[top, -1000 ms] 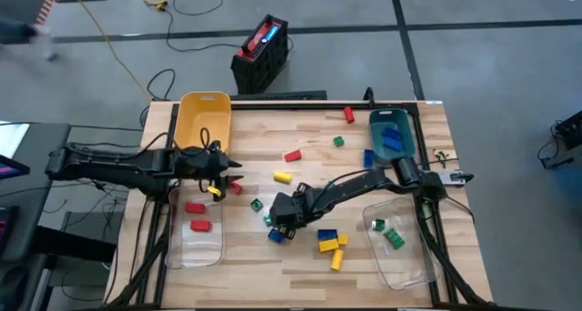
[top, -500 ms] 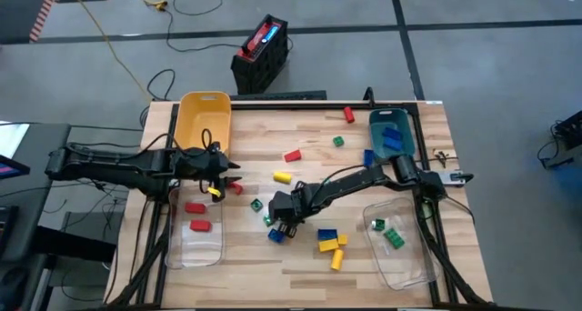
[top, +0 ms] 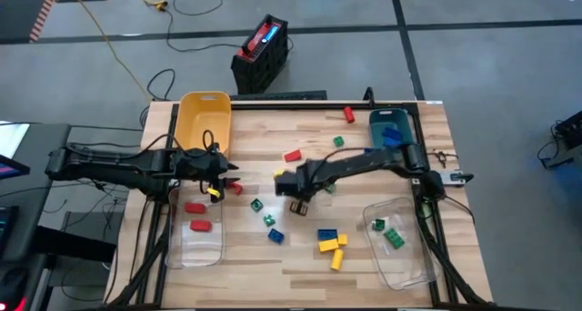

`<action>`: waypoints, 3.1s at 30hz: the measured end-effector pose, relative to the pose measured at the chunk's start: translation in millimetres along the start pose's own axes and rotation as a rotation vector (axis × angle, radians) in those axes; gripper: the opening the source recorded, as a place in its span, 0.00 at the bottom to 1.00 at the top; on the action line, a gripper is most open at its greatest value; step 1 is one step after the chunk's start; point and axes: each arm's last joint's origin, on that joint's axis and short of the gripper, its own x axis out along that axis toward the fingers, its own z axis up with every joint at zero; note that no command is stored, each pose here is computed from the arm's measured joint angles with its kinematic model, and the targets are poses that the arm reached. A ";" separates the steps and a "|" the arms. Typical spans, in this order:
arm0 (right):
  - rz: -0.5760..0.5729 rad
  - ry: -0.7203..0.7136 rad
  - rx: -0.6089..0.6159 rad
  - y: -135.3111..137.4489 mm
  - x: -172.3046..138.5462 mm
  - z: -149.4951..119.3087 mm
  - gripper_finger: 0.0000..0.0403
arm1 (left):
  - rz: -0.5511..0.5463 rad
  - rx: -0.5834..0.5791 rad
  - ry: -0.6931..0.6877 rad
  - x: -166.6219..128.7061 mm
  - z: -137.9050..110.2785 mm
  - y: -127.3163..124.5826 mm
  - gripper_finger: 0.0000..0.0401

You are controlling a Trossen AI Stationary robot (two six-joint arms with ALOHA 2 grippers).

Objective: Sort blocks
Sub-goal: Put the blue game piece into the blue bin

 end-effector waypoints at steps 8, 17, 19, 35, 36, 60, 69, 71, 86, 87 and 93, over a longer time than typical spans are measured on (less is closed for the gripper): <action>-0.289 0.117 0.064 -76.7 -52.4 -19.5 0.33 | 0.001 0.007 0.007 0.1 -0.7 0.0 0.41; -0.393 0.181 0.298 -175.4 -62.5 -66.3 0.34 | 0.001 0.010 0.008 0.1 -0.7 0.0 0.41; -0.365 0.199 0.374 -192.7 -54.4 -86.0 0.34 | 0.001 0.010 0.009 0.1 -0.9 0.0 0.41; -0.226 0.357 0.642 -246.6 -15.3 -144.5 0.49 | 0.001 0.023 -0.058 -0.1 5.7 -0.1 0.41; -0.222 0.369 0.638 -247.0 -13.4 -144.7 0.52 | 0.001 0.023 -0.056 -0.1 5.5 -0.1 0.41; -0.146 0.413 -0.065 -129.4 -15.1 -105.9 0.62 | 0.005 0.018 -0.088 -0.3 8.6 0.1 0.41; -0.108 0.612 -0.166 -141.2 16.6 -96.7 0.62 | 0.006 0.028 -0.085 -0.2 8.3 0.0 0.41; -0.128 0.625 -0.172 -143.6 19.7 -96.9 0.62 | 0.006 0.030 -0.076 -0.2 7.5 0.1 0.41; -0.259 0.613 -0.292 -148.6 28.3 -97.5 0.62 | 0.005 0.035 -0.046 0.0 4.5 0.1 0.41; -0.258 0.624 -0.299 -148.3 30.5 -100.5 0.62 | 0.005 0.035 -0.046 0.0 4.5 0.1 0.41; -0.259 0.645 -0.302 -145.6 42.1 -113.1 0.62 | 0.005 0.034 -0.049 0.0 4.8 0.1 0.41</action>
